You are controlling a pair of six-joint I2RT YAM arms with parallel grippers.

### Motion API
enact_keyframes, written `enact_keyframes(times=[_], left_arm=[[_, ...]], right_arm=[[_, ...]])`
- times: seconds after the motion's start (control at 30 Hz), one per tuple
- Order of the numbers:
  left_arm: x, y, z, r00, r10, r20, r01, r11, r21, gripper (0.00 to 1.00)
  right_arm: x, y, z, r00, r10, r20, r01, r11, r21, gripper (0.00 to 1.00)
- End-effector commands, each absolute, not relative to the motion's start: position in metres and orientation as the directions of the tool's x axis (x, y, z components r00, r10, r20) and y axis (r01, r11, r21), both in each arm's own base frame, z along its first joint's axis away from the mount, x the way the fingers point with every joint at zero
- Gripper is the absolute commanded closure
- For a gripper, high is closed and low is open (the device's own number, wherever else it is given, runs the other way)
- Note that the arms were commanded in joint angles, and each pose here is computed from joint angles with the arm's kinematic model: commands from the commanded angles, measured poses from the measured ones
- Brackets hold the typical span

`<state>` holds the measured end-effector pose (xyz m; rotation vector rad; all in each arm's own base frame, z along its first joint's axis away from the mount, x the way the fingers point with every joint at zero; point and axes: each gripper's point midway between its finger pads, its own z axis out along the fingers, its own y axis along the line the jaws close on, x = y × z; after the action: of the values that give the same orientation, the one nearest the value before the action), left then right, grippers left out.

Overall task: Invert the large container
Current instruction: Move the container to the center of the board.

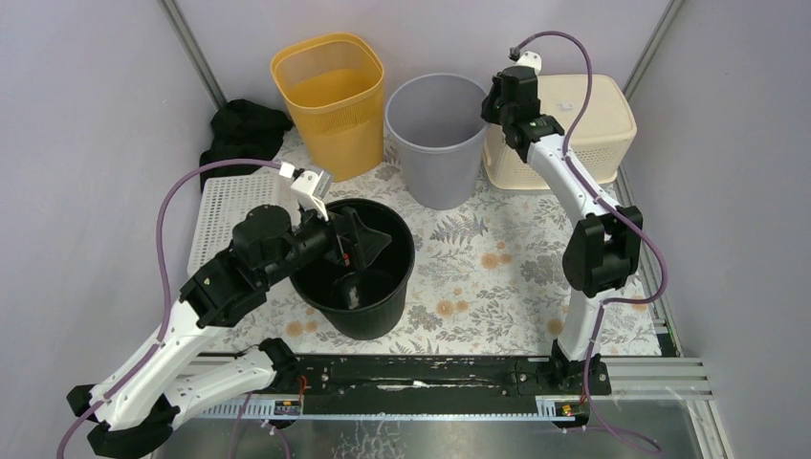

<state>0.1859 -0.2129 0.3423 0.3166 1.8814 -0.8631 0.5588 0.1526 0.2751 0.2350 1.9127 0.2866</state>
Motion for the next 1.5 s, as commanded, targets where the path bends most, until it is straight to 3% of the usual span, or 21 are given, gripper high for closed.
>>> enact_keyframes(times=[0.0, 0.13, 0.3, 0.6, 0.77, 1.03, 1.23, 1.47], left_arm=[[0.188, -0.211, 0.351, -0.436, -0.182, -0.881, 0.564, 0.708, -0.425, 0.00], [0.189, -0.211, 0.350, -0.437, -0.179, -0.881, 0.561, 0.711, -0.423, 0.00], [0.193, -0.215, 0.350, -0.444, -0.169, -0.880, 0.558, 0.716, -0.419, 0.00], [0.203, -0.207, 0.359, -0.479, -0.135, -0.868, 0.483, 0.785, -0.388, 0.00], [0.195, -0.193, 0.377, -0.470, -0.161, -0.868, 0.462, 0.793, -0.397, 0.00], [0.181, -0.176, 0.367, -0.479, -0.196, -0.856, 0.433, 0.795, -0.425, 0.00], [0.181, -0.165, 0.364, -0.458, -0.207, -0.864, 0.408, 0.815, -0.412, 0.00], [0.184, -0.162, 0.364, -0.444, -0.217, -0.869, 0.390, 0.827, -0.406, 0.00]], right_arm=[[0.576, 0.130, 0.326, -0.218, 0.341, -0.915, 0.017, 0.938, 0.346, 0.89], [0.578, 0.120, 0.321, -0.259, 0.343, -0.903, 0.022, 0.937, 0.349, 0.45], [0.568, 0.118, 0.339, -0.276, 0.345, -0.897, -0.023, 0.931, 0.365, 0.28], [0.506, 0.130, 0.381, -0.350, 0.321, -0.880, -0.145, 0.910, 0.389, 0.25], [0.451, 0.144, 0.370, -0.457, 0.277, -0.846, -0.241, 0.876, 0.417, 0.25], [0.372, 0.198, 0.330, -0.663, 0.268, -0.699, -0.401, 0.661, 0.634, 0.28], [0.327, 0.249, 0.315, -0.709, 0.099, -0.698, -0.479, 0.659, 0.580, 0.28], [0.306, 0.259, 0.307, -0.698, -0.028, -0.716, -0.472, 0.770, 0.430, 0.27]])
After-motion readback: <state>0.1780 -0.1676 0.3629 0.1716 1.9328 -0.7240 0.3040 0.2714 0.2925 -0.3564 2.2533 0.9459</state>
